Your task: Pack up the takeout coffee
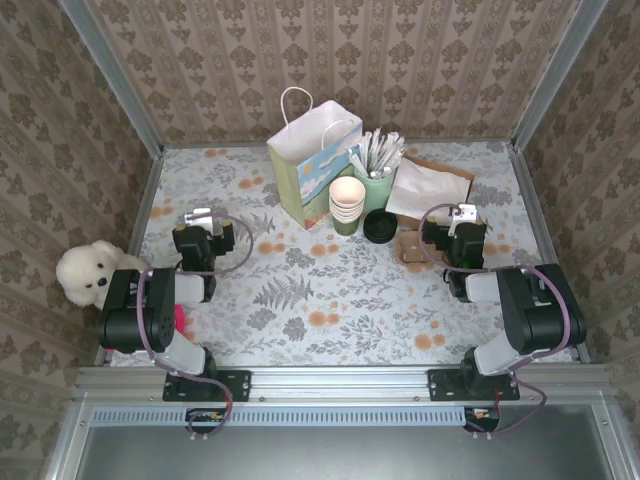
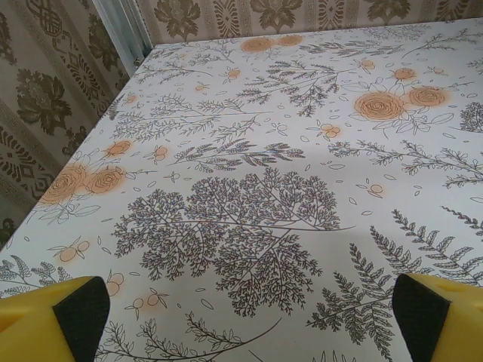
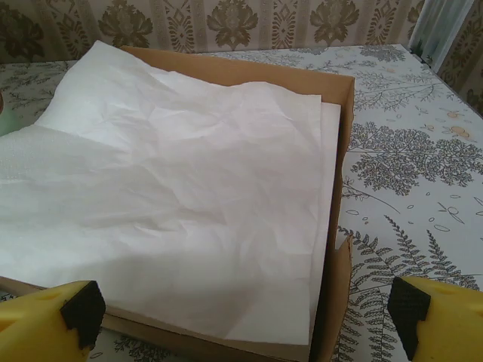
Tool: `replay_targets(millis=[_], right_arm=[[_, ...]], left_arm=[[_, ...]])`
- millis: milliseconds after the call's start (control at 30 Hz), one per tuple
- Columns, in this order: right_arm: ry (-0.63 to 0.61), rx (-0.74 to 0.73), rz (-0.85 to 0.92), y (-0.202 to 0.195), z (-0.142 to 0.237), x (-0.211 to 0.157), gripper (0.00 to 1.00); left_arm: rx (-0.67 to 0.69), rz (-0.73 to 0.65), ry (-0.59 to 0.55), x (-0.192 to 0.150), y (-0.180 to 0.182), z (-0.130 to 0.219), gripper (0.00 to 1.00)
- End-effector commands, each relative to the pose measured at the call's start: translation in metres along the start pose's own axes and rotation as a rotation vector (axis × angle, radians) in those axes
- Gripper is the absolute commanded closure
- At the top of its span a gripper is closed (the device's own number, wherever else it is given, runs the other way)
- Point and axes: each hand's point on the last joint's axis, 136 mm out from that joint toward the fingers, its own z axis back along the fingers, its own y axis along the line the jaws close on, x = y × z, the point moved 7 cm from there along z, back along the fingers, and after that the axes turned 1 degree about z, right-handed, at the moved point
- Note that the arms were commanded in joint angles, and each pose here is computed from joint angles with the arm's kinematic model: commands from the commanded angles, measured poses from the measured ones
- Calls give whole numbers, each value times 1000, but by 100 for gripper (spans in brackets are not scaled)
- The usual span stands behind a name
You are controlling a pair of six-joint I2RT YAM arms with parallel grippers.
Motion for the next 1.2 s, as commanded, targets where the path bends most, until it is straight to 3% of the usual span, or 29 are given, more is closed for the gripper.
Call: replay_targets(millis=[0,800,1000,1167], right_arm=[[-26,-16,-13,-1,2,4,0],[-32,22,1,2,6,11,0],[2,68,-53,1,41,50,0],[123,226,-282,16,78,78,0]], left_arm=[[1,1,-29,4,0,1,0],[-1,-6,-37,5,-1,3,0],[37,-10,-69,32,5,29,0],[203,104,-18,72,8,74,0]])
